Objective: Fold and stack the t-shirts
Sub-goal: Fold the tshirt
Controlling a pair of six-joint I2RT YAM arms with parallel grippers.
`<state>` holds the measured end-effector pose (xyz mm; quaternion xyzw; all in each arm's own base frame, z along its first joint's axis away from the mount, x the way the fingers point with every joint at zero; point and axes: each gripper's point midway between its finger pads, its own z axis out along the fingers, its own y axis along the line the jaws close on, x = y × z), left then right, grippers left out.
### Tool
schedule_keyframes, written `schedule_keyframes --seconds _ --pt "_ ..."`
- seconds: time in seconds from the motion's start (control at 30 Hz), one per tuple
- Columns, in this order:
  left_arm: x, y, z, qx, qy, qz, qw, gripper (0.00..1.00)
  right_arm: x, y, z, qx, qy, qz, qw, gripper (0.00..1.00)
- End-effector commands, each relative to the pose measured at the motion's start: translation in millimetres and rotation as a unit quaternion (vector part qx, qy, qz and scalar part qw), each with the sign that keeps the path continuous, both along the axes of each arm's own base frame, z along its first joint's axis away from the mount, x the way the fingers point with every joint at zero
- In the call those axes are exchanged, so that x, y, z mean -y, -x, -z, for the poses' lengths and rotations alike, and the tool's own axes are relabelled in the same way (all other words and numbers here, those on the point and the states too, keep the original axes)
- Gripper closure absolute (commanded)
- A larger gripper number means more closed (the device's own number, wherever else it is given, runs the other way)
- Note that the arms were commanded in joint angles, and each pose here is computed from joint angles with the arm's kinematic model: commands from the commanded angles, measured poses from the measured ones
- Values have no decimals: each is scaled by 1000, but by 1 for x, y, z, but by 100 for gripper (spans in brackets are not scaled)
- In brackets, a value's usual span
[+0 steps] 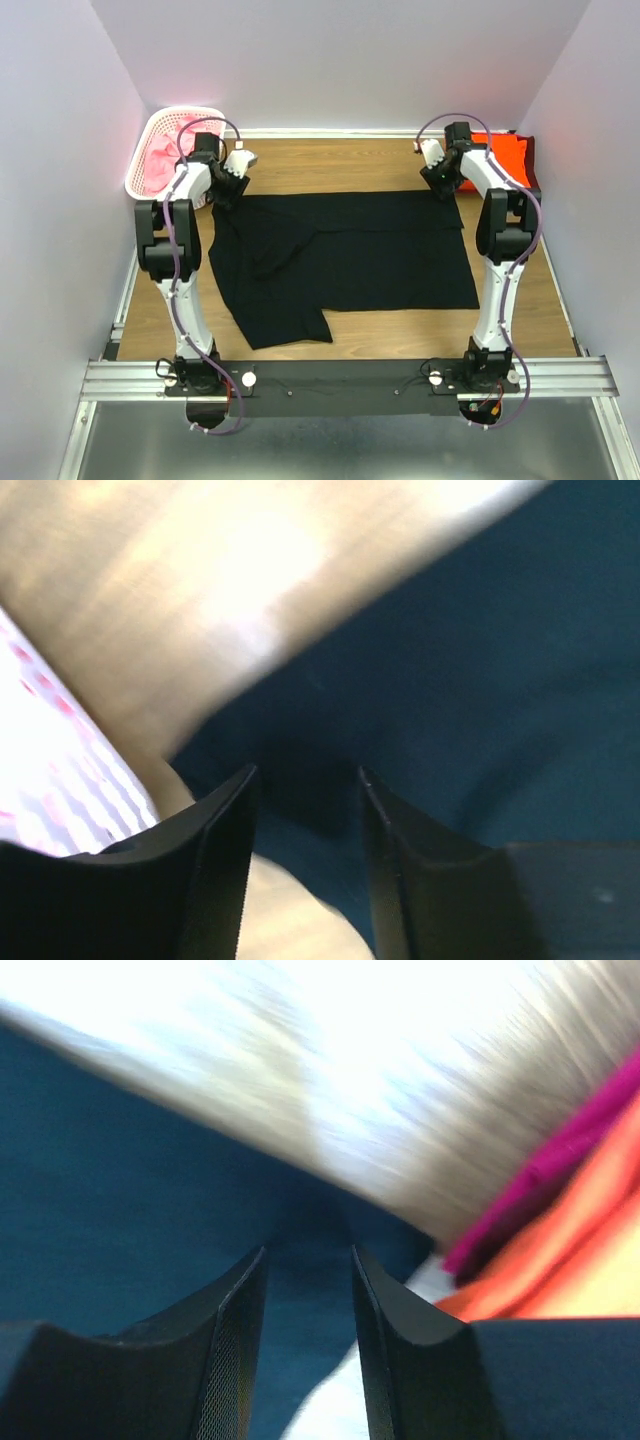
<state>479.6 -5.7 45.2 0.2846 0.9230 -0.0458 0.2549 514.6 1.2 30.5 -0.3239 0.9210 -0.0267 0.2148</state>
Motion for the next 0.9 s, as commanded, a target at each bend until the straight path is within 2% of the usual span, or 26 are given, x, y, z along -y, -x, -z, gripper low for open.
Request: schedule_keyframes --seconds 0.0,0.07,0.1,0.13,0.2,0.37,0.7,0.8,0.83,0.87 --pt "30 40 -78 44 60 86 994 46 -69 13 -64 37 -65 -39 996 53" --pt "41 71 -74 29 70 121 990 46 -82 22 -73 35 -86 -36 995 53" --pt "49 82 -92 54 62 146 986 46 -92 30 -78 30 -103 -43 993 53" --pt "59 103 -79 37 62 164 984 46 -97 35 -80 24 -114 -36 992 53" --pt "83 126 -84 45 57 205 976 46 -102 42 -78 12 -130 -29 991 53" --pt "121 168 -56 26 37 241 970 44 -105 62 -66 -19 -145 -22 989 56" --pt "173 168 -14 2 11 252 968 40 -102 81 -57 -39 -145 -19 989 57" --pt "177 171 -4 -12 4 264 965 49 -99 85 -52 -45 -135 -18 990 57" --pt "176 171 4 -22 -4 263 964 59 -98 86 -50 -47 -132 -19 990 57" --pt "175 171 6 -27 -8 265 964 65 -96 87 -50 -48 -131 -19 990 57"
